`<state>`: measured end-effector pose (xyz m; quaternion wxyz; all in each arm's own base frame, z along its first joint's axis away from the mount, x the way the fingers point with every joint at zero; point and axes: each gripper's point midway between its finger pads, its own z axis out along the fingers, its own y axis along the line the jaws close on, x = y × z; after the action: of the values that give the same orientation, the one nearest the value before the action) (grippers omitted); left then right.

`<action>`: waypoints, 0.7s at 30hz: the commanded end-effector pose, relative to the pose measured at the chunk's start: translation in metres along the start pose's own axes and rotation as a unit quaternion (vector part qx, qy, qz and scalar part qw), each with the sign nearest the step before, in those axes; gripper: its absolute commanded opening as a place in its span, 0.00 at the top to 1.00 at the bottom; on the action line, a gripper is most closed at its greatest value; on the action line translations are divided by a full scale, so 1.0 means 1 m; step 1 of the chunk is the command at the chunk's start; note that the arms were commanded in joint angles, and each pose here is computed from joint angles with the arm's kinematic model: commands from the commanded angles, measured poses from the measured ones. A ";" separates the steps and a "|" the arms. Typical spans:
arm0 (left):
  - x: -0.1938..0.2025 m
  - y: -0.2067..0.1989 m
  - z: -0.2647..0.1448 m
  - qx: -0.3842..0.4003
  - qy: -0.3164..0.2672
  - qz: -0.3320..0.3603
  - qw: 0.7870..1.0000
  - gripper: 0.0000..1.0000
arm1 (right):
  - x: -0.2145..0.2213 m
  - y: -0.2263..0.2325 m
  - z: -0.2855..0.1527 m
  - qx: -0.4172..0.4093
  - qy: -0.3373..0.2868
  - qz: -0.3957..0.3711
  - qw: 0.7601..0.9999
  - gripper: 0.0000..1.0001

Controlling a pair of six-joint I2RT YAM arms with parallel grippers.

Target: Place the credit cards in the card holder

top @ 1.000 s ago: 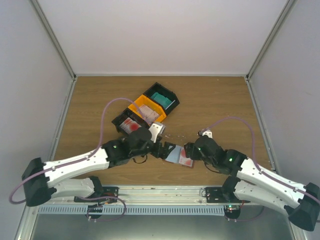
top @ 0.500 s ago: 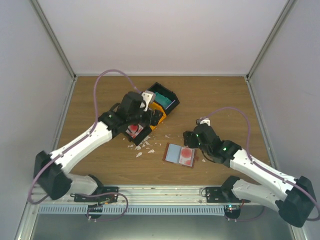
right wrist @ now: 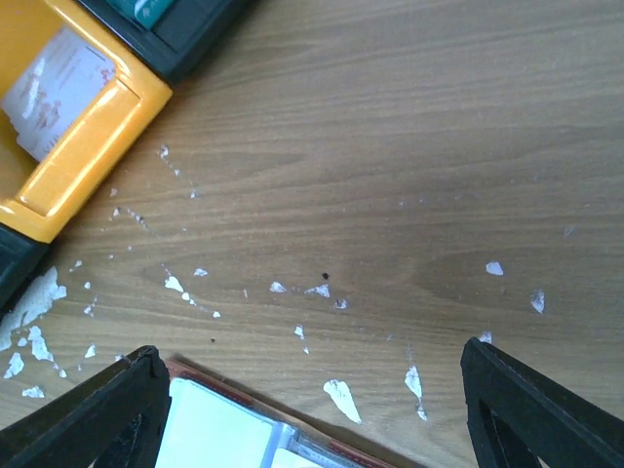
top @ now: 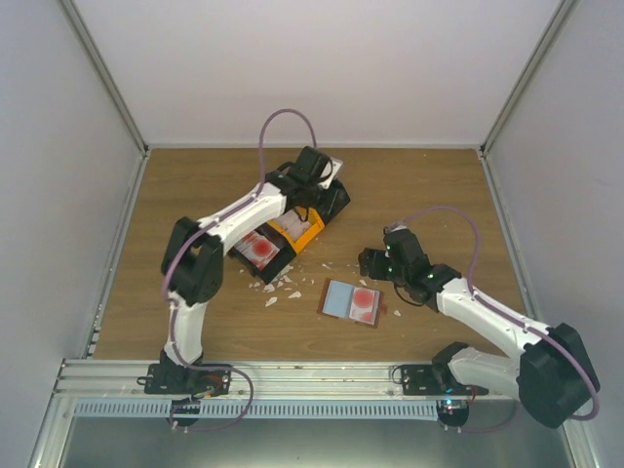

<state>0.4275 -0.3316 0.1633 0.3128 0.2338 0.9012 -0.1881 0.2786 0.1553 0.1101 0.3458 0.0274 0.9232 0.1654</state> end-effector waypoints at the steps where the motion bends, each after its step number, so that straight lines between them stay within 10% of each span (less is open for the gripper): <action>1: -0.028 0.007 0.030 -0.019 -0.009 0.019 1.000 0.29 | 0.007 0.000 0.009 -0.013 0.013 0.000 1.000 0.18; 21: 0.008 0.029 0.112 -0.046 0.071 0.056 0.995 0.22 | 0.030 -0.016 0.010 0.011 0.046 0.010 0.999 0.18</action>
<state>0.4922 -0.3566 0.0724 0.2750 0.2655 0.9179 -0.1060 0.2652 0.1537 0.0817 0.3045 0.0222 0.9379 0.1649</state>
